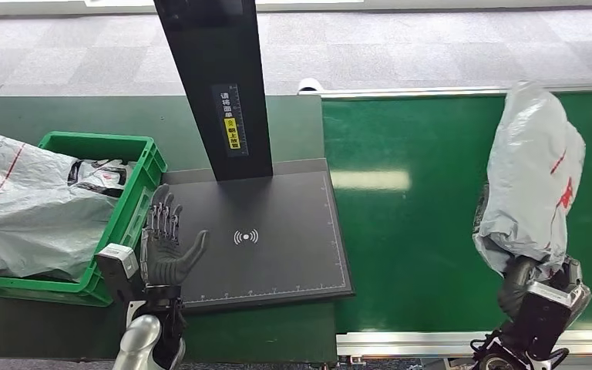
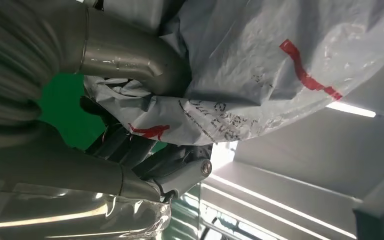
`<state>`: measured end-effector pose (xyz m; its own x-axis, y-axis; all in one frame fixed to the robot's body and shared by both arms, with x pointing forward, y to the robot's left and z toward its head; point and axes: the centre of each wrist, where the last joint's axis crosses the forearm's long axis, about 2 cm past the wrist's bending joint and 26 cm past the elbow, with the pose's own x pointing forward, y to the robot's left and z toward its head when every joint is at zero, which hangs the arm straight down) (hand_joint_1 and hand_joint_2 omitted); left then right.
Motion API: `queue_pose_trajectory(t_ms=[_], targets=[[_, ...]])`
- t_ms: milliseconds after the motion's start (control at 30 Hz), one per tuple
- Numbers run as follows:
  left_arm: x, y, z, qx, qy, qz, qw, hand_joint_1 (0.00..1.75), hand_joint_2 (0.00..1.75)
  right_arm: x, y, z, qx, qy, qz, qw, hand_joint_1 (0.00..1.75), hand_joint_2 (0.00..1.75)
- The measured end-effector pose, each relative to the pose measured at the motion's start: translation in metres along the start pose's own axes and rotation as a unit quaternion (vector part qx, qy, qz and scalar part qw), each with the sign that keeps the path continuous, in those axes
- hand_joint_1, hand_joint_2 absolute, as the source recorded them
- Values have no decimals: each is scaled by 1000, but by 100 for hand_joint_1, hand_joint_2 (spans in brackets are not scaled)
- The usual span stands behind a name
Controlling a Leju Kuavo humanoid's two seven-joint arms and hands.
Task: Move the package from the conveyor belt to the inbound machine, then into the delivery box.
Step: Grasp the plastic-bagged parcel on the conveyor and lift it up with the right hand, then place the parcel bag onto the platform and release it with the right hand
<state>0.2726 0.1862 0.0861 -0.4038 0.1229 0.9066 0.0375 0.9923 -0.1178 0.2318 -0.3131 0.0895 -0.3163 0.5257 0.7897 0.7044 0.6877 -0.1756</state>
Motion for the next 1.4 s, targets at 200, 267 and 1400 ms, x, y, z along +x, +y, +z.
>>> queue_pose_trajectory(t_ms=[200,267,1400], targets=[[4,2,-4,39,-20,0,999,0,175,26,26,5,104,-83,45,990,175,175],[5,3,-4,42,-23,0,999,0,175,31,33,8,121,-91,39,988,175,175],[5,10,0,36,-14,23,999,0,175,28,135,80,688,4,-85,720,175,175]])
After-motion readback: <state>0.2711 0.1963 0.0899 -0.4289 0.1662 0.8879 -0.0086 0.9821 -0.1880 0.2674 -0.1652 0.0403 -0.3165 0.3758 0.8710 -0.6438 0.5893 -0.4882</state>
